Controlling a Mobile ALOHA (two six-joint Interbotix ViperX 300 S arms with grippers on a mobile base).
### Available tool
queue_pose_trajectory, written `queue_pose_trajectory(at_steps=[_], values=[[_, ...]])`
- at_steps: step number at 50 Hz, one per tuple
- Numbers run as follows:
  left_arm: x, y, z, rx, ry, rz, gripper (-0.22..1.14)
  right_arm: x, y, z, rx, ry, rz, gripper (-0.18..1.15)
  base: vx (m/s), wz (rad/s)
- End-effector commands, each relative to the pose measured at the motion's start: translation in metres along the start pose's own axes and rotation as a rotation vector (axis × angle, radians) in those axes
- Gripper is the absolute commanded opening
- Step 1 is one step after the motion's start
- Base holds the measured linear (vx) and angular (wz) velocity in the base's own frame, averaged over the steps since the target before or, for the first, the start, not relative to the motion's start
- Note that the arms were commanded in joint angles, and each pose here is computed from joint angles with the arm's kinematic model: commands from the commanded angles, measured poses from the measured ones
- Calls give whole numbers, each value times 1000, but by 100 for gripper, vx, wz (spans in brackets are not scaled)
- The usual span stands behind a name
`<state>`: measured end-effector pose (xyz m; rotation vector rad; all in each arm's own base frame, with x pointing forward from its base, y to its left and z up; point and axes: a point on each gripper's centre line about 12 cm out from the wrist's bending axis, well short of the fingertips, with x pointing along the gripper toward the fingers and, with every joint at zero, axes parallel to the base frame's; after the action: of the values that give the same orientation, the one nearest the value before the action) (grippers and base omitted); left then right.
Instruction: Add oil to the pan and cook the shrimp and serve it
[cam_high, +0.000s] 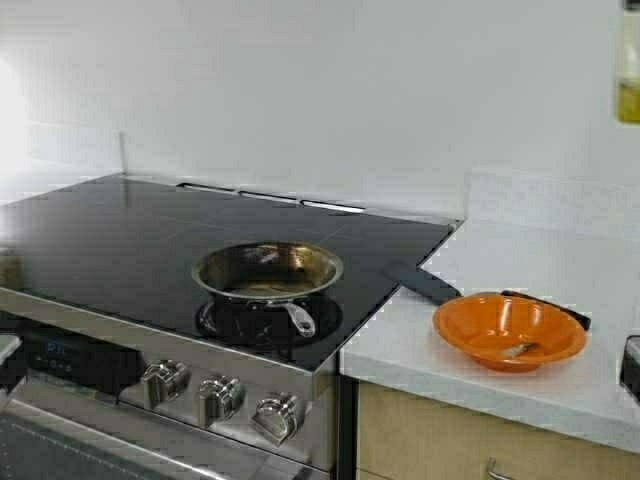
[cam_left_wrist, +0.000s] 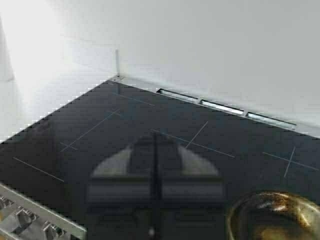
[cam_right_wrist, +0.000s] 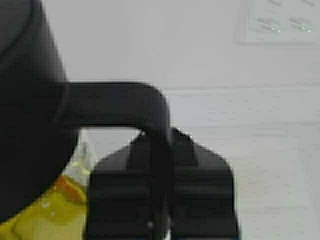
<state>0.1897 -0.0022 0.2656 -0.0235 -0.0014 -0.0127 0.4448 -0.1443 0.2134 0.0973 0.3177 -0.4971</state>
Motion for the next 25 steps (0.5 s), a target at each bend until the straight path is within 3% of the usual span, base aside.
queue_pose_trajectory(at_steps=[1, 8, 25], values=[[1, 0, 2, 8, -8, 0, 3, 32, -16, 13, -35, -58, -32, 6, 0, 0], [1, 0, 3, 21, -11, -1, 3, 70, -26, -3, -52, -75, -76, 6, 0, -1], [1, 0, -3, 72, 3, 1, 3, 145, -66, -65, 115, -81, -109, 6, 0, 0]])
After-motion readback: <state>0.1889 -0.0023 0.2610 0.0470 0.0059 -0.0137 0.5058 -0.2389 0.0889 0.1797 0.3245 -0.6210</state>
